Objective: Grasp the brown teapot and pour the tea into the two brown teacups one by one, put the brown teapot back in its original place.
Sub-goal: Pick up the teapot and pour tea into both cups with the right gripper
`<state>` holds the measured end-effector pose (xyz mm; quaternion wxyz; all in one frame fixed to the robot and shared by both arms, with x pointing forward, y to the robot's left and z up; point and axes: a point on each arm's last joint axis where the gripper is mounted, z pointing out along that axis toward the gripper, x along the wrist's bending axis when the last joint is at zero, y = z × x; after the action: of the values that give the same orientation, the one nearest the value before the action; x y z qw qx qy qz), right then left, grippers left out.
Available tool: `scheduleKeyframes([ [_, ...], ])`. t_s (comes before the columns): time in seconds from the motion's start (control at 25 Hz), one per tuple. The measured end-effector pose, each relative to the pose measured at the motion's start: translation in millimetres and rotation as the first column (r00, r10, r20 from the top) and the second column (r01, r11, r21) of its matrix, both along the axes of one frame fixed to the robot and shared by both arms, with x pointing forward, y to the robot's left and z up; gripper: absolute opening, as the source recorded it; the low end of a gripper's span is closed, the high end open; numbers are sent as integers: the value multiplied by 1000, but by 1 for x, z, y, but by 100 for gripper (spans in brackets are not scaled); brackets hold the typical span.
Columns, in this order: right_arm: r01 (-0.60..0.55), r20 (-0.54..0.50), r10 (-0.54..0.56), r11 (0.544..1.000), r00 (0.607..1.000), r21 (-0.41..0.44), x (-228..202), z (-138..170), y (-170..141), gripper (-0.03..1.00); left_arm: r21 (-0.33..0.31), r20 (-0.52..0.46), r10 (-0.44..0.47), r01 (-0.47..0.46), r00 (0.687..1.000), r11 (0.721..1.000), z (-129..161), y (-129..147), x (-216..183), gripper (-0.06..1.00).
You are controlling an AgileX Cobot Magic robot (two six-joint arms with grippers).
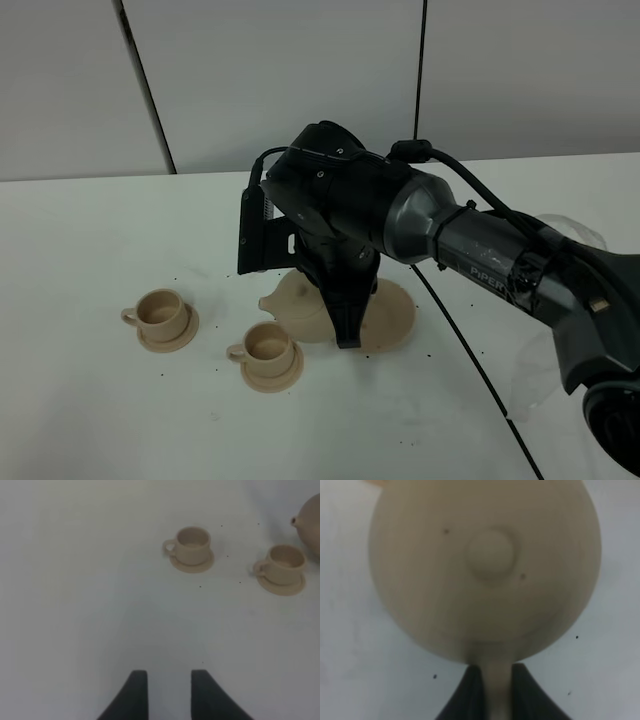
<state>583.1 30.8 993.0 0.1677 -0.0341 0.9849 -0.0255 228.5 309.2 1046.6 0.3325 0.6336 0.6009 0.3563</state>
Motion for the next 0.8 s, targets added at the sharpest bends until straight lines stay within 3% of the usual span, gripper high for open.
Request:
scheduleKeyframes([
  [0.8, -120, 87, 131, 985, 988, -124, -9, 1, 11, 9, -2, 0, 1, -1, 1000, 1000, 0, 0, 0, 28],
])
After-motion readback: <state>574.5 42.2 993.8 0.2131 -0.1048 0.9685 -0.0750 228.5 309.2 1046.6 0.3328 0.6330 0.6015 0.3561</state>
